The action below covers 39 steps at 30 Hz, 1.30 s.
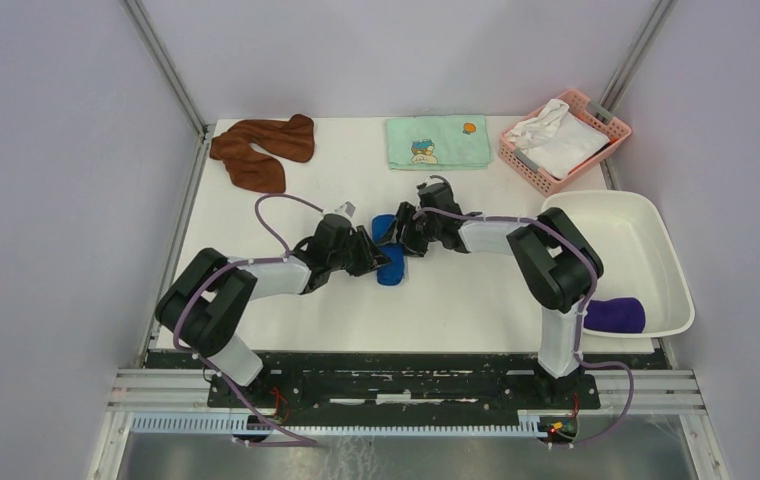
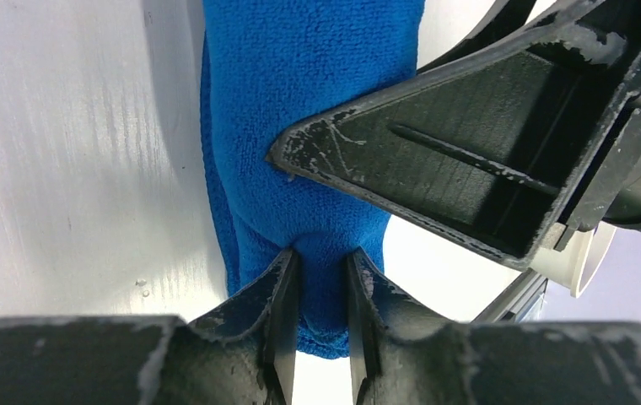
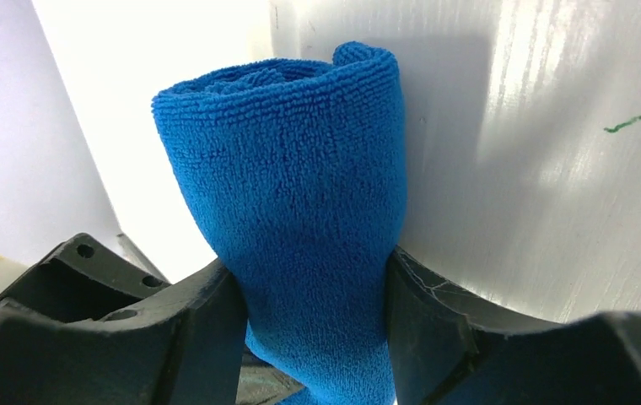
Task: Roll the towels
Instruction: Roll the towel at the center of the board, then pick up the towel at the center of the board.
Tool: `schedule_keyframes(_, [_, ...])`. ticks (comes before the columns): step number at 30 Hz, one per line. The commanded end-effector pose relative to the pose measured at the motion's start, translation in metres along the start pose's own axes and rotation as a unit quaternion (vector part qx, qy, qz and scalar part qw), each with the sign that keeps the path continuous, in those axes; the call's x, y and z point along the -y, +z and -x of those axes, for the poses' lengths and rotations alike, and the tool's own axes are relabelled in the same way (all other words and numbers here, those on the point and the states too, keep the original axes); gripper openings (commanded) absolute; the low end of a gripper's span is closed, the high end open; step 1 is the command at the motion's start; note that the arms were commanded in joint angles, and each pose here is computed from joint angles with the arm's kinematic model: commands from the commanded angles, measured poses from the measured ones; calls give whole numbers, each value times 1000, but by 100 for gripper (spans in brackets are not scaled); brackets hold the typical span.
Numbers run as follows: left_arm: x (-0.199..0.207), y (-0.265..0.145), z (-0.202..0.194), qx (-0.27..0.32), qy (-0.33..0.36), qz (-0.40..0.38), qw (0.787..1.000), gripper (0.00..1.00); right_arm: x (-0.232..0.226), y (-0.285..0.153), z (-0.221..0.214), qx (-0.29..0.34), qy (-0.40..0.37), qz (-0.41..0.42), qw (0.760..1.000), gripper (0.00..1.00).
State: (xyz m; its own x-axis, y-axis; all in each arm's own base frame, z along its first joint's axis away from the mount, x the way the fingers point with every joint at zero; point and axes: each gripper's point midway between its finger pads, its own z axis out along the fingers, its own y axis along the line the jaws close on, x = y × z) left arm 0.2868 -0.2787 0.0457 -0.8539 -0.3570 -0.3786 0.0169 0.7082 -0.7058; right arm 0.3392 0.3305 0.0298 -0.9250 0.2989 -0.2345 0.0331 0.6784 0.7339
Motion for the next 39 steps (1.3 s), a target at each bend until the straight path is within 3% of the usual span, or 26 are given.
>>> schedule_keyframes(1, [-42, -5, -50, -77, -27, 66, 994, 35, 77, 1, -37, -58, -49, -185, 980, 60])
schedule_keyframes(8, [-40, -42, -18, 5, 4, 97, 995, 63, 93, -16, -35, -74, -118, -293, 946, 55])
schedule_keyframes(14, [-43, -103, 26, 106, 48, 160, 980, 73, 94, -23, -32, -83, -168, -352, 917, 55])
schedule_keyframes(20, [-39, -165, 79, 197, 87, 216, 952, 83, 96, -20, -34, -97, -196, -380, 899, 57])
schedule_keyframes(24, [-23, -203, 122, 248, 122, 226, 934, 86, 89, -31, -23, -77, -202, -393, 894, 52])
schedule_keyframes(31, [2, -253, 172, 324, 202, 237, 893, 86, 65, -76, 13, 2, -171, -388, 906, 33])
schedule_keyframes(34, [-4, -265, 177, 343, 211, 260, 878, 86, 68, -99, 30, 30, -136, -387, 911, 31])
schedule_keyframes(39, [-19, -262, 166, 337, 208, 269, 878, 86, 67, -154, 68, 94, -63, -362, 925, 30])
